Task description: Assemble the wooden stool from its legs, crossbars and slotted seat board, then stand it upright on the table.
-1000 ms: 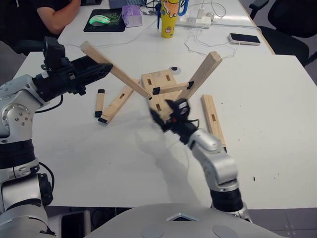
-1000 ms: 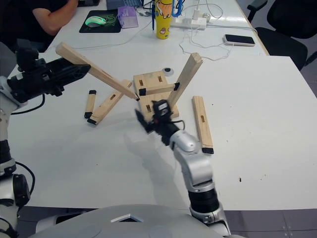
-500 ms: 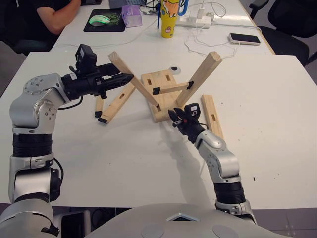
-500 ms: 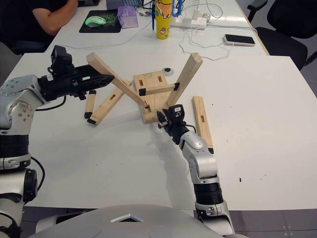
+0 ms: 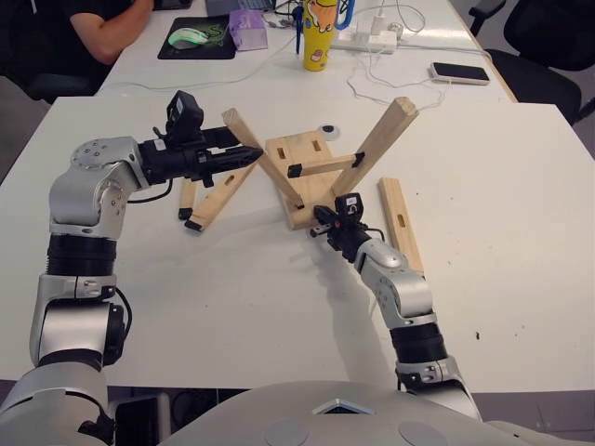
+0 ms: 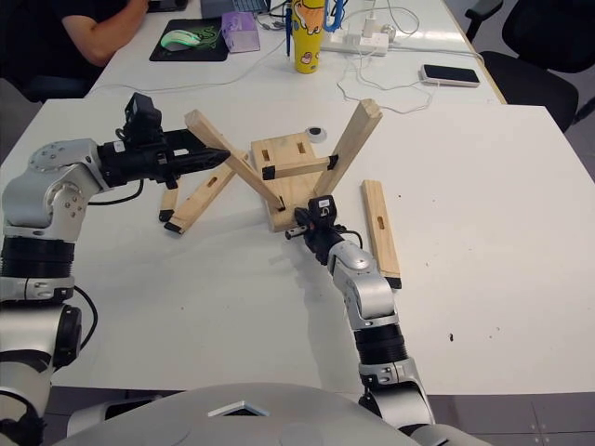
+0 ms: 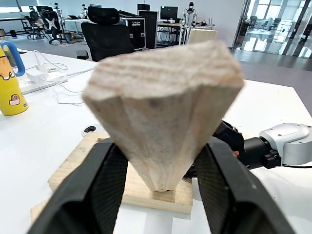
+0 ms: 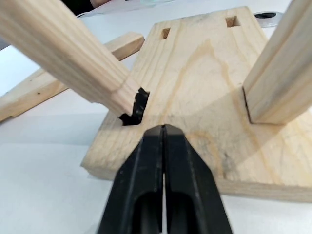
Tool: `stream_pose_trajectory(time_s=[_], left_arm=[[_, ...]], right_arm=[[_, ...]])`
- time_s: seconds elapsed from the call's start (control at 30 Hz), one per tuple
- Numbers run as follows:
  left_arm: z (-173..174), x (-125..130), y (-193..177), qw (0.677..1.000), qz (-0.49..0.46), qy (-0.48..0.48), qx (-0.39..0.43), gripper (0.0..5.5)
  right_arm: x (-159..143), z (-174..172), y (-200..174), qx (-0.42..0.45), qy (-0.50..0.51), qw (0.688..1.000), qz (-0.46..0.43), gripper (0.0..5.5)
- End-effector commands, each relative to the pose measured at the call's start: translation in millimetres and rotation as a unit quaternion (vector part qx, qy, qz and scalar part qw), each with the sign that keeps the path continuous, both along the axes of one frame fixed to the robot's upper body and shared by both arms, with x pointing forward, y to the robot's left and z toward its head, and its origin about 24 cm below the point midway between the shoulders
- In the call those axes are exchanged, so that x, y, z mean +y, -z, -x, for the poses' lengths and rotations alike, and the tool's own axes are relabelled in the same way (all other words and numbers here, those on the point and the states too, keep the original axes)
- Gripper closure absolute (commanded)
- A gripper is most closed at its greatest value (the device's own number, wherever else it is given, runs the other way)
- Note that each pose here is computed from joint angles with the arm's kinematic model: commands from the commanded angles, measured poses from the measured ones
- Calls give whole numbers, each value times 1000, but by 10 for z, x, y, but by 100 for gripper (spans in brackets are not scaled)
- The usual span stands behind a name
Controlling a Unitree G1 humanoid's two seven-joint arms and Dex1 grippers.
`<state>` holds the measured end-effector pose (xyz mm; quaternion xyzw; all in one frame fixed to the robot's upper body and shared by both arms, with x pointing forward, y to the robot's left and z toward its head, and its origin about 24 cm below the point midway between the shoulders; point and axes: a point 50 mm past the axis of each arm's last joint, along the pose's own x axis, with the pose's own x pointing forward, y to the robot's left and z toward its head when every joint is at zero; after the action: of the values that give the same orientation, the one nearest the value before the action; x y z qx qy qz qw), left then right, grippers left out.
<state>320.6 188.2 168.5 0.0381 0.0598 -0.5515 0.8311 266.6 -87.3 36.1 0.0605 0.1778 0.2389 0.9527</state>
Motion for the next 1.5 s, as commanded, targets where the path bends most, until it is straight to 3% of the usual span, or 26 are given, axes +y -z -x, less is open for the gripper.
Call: stream_pose_trajectory(time_s=[0.03, 0.17, 0.37, 0.7, 0.87, 1.37, 1.5], left_arm=[[-21, -40, 48, 999, -35, 21, 13, 347], [-70, -82, -32, 996, -82, 39, -5, 347], [-84, -377, -87, 991, -93, 92, -9, 347], [-83, -413, 232, 987, -133, 77, 48, 347], [-20, -627, 303, 985, -68, 107, 118, 347], [135, -679, 711, 961, -216, 145, 94, 347], [107, -698, 797, 966, -184, 135, 125, 347]], right_arm=[[-4, 23, 120, 36, 1, 999, 23, 550], [-35, 31, 183, 62, 5, 997, 41, 550], [-25, 84, 268, 96, -3, 994, 53, 550], [-12, 111, 331, 124, -16, 991, 54, 550], [8, 135, 349, 123, -29, 990, 66, 550], [-59, 165, 489, 186, -1, 982, 9, 550], [-51, 179, 513, 189, -13, 982, 10, 550]])
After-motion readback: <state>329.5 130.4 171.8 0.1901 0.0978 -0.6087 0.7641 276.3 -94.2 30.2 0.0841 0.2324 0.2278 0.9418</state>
